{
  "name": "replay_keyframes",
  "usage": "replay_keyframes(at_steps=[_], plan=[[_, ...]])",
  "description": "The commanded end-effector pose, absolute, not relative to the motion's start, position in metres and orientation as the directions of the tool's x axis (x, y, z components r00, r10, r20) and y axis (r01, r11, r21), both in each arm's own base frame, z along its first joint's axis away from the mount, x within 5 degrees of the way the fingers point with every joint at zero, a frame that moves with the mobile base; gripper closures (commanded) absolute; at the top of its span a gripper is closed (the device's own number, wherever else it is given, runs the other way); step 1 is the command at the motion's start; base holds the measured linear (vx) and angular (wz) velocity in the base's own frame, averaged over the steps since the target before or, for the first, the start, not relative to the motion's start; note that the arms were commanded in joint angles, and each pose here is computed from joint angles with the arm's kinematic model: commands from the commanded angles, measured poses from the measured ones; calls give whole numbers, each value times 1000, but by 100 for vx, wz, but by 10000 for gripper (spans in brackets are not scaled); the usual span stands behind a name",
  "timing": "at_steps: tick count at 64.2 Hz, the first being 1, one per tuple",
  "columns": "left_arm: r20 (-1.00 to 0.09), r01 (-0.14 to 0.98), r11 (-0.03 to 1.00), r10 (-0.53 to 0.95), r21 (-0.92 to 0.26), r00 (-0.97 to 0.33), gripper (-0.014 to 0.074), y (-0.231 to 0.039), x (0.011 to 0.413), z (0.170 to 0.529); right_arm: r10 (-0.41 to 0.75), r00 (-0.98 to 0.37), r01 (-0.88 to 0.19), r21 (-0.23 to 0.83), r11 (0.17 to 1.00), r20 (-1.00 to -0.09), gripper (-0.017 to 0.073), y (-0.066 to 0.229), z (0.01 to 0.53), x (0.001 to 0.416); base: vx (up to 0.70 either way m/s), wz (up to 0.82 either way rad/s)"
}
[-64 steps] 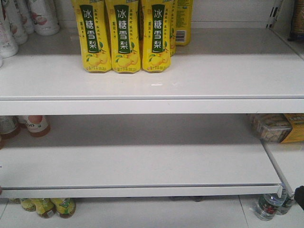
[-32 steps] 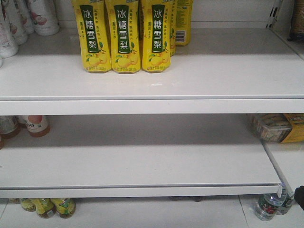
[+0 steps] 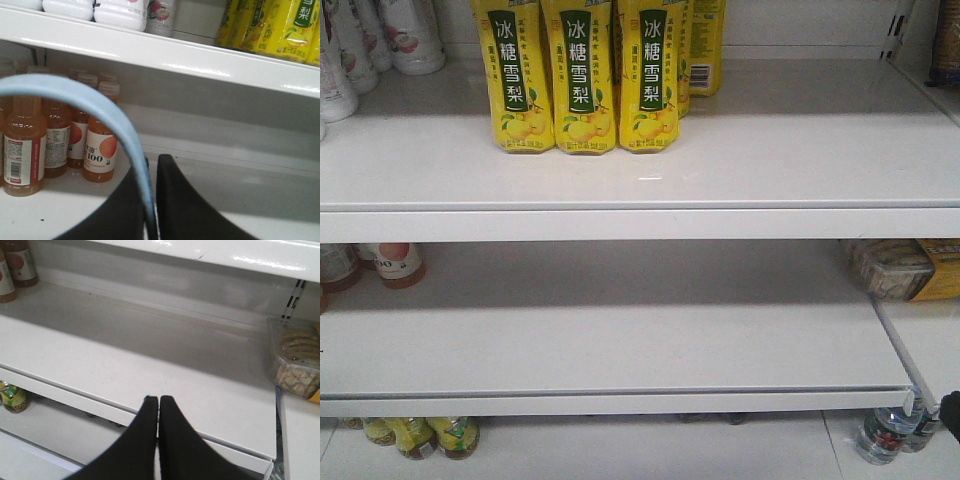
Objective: Place coke in basket with both arms
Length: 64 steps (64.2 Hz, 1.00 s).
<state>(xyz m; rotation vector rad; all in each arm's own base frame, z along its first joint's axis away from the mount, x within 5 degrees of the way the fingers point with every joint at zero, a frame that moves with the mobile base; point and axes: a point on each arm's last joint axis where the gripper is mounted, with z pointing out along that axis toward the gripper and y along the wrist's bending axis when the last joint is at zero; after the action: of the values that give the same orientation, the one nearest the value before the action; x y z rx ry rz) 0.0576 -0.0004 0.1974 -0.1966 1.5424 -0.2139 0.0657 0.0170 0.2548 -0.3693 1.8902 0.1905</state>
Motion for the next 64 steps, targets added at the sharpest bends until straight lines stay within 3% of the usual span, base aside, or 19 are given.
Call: replay_keyframes(at_steps=[1,52,64], plan=[[-960,57,984,-176,-167,219,600,-1,52,223,-159,-235,-360,-66,931,-959,564,19,267,67,0,0],[-961,56,984,-176,-167,215,600,-1,52,222,-156,-238,-361,-62,931,-959,564,19,267,67,0,0],[-961,56,984,-176,-167,215,600,-1,52,222,-31,-332,-382,104,918,-943,564,25,263,64,0,0]])
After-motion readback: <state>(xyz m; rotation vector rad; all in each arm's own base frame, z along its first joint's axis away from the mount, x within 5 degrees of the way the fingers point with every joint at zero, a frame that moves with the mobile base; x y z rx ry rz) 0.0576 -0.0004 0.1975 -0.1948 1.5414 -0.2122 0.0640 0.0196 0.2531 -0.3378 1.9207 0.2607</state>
